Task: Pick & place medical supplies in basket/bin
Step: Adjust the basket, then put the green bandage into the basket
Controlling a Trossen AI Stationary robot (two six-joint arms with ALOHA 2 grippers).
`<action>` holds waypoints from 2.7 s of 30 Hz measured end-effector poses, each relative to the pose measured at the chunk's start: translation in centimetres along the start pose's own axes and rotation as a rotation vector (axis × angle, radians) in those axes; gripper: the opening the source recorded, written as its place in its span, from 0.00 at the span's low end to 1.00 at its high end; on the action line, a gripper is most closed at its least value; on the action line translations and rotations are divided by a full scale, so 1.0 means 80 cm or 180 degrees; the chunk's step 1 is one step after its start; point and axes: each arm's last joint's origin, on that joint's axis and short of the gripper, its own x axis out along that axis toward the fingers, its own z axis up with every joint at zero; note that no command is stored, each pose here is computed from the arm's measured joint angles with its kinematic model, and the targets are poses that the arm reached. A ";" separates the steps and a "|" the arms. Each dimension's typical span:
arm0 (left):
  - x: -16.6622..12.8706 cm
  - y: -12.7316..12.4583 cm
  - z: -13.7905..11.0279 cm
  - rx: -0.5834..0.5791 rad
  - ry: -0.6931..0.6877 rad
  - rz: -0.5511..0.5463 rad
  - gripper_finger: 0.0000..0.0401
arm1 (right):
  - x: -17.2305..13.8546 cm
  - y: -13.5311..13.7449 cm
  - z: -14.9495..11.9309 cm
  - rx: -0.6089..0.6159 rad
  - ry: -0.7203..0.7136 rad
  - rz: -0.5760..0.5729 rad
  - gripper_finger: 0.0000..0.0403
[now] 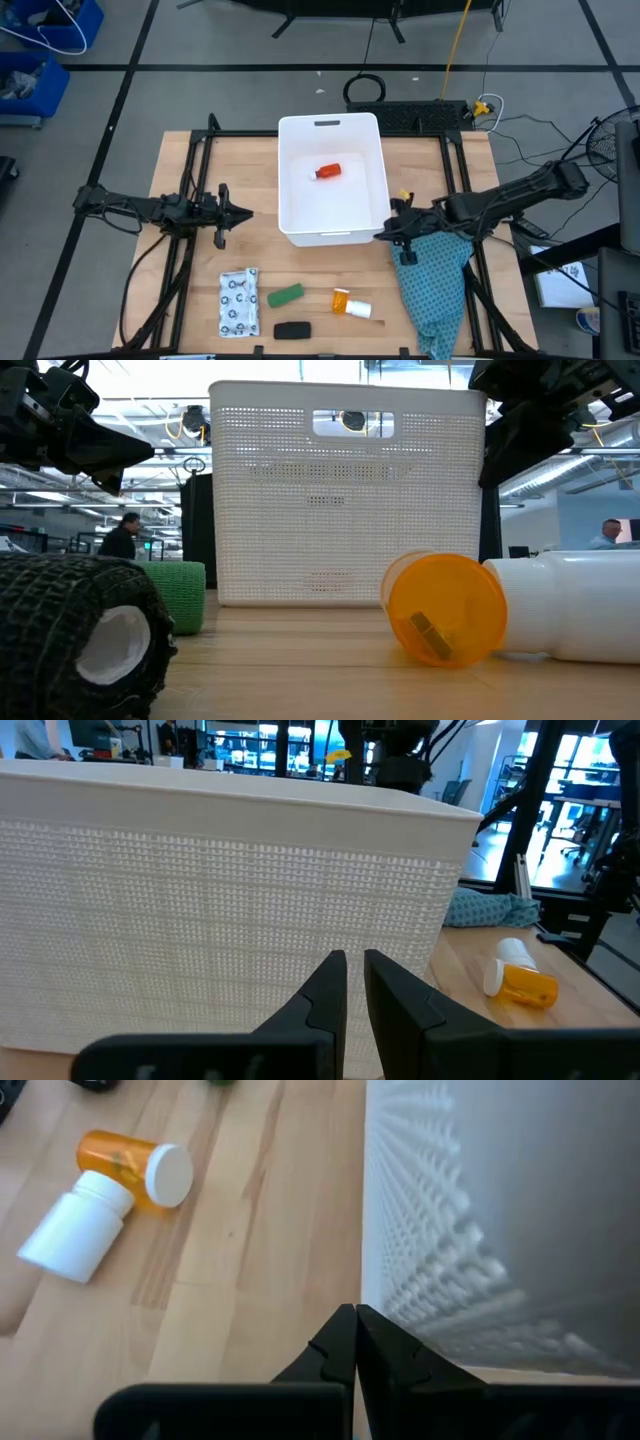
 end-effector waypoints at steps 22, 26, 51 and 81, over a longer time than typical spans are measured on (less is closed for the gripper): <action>0.000 0.000 0.000 0.0001 0.0003 0.0000 0.10 | -0.014 -0.015 -0.013 0.0157 0.0105 -0.1490 0.00; 0.000 0.000 0.000 0.0001 0.0005 -0.0002 0.10 | -0.007 -0.011 0.001 0.0054 -0.0160 -0.1240 0.00; 0.000 0.000 -0.001 -0.0013 0.0031 -0.0001 0.10 | -0.097 0.013 -0.021 -0.0125 -0.0643 -0.0376 0.00; 0.000 0.001 -0.006 -0.0048 0.0156 0.0023 0.10 | -0.056 -0.016 -0.107 -0.0577 -0.2642 -0.0160 0.00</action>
